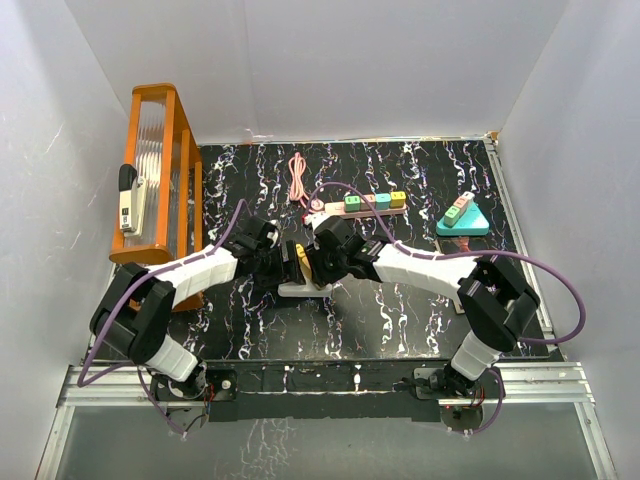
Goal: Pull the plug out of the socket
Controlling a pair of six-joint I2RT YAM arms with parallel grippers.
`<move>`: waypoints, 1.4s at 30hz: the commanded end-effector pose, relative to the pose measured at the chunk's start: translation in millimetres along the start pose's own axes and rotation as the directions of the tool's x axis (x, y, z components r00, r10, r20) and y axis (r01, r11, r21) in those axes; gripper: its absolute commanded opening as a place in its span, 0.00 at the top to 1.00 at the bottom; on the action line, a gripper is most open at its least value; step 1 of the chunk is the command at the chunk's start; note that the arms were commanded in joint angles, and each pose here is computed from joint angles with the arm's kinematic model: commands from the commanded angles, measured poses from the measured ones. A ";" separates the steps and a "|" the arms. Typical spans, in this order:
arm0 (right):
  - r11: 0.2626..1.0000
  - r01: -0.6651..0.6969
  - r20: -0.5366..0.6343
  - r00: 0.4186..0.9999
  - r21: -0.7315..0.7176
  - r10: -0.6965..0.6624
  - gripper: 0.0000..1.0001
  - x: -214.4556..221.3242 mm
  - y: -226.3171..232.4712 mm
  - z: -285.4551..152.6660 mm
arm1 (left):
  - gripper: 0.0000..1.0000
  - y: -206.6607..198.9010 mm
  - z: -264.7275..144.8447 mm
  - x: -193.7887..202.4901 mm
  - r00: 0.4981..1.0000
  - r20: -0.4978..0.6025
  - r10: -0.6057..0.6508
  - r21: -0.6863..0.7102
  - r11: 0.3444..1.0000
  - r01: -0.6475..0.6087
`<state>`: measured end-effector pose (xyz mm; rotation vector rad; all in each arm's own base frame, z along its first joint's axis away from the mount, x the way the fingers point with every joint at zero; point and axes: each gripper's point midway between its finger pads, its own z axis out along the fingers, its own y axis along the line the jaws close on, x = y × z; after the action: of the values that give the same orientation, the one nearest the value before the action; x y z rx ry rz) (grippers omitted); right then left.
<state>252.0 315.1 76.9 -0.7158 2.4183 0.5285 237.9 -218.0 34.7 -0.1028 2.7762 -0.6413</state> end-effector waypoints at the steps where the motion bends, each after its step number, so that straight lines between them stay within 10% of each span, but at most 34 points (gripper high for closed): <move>1: 0.999 0.011 0.101 0.995 -0.039 -0.007 0.74 -37.9 16.3 -8.3 | 0.24 16.9 7.7 12.2 0.999 -0.040 0.004 -0.076 0.997 -0.007; 24: 0.999 -0.010 0.390 0.921 -0.031 0.021 1.00 -139.4 32.6 -92.1 | 0.29 96.3 12.2 66.4 0.990 -0.133 -0.038 -0.338 0.941 -0.009; 35: 0.926 -0.228 0.575 0.818 0.302 0.014 1.00 -120.1 -62.3 -161.2 | 0.29 69.6 1.8 48.0 0.996 -0.091 0.002 -0.245 0.969 -0.024; 42: 0.911 -0.345 0.505 0.841 0.225 0.193 1.00 -73.6 -124.2 -135.0 | 0.29 29.0 -7.0 28.3 0.999 -0.052 0.005 -0.100 0.995 -0.011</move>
<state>310.9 196.5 221.0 -0.1776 2.0299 0.2747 235.9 -214.4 31.5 -0.1412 2.7316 -0.6436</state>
